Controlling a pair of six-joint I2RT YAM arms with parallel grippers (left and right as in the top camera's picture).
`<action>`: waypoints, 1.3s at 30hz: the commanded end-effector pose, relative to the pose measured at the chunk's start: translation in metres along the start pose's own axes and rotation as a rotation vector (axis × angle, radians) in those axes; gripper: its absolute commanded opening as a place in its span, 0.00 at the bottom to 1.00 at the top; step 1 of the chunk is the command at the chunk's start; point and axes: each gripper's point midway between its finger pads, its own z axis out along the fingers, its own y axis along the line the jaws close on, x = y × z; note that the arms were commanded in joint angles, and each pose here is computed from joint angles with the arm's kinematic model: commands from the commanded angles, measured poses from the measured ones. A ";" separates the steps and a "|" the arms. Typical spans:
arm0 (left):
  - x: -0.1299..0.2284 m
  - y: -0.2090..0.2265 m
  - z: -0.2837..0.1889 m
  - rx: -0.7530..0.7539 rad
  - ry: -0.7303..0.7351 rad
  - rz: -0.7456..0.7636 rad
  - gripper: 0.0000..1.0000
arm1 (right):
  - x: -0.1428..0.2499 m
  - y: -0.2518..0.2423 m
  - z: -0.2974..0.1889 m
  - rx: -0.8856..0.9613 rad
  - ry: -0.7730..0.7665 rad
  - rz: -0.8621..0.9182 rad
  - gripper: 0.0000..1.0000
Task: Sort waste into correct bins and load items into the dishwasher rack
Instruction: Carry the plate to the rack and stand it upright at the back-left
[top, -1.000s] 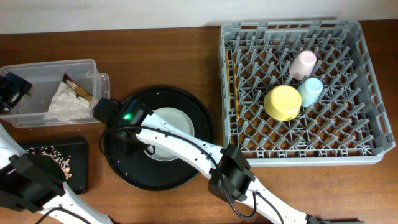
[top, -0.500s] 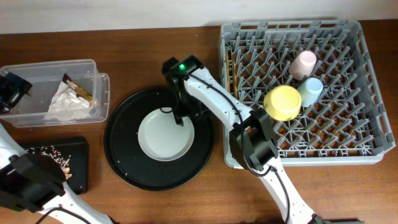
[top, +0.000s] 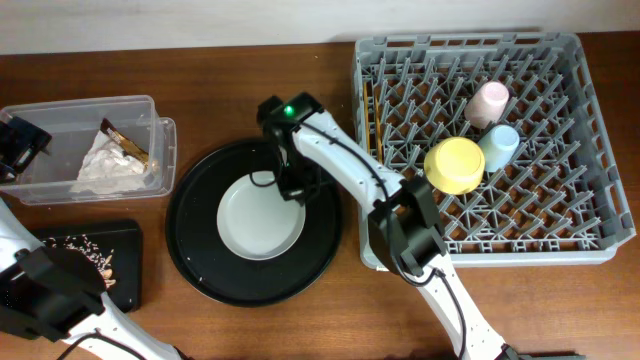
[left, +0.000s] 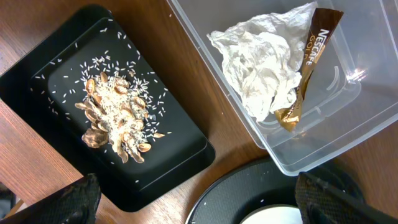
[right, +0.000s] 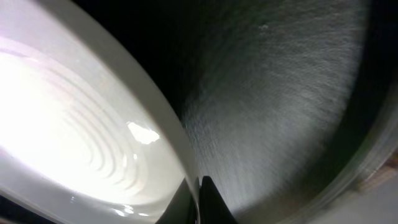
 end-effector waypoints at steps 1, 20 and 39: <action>0.000 0.002 -0.014 0.015 -0.034 0.013 0.99 | -0.023 -0.034 -0.100 -0.065 -0.212 0.082 0.04; 0.000 0.002 -0.014 0.015 -0.034 0.013 0.99 | -0.032 -0.249 -0.221 0.592 -0.739 0.804 0.04; 0.000 0.002 -0.014 0.015 -0.034 0.013 0.99 | 0.012 -0.216 -0.320 0.113 -0.870 0.617 0.29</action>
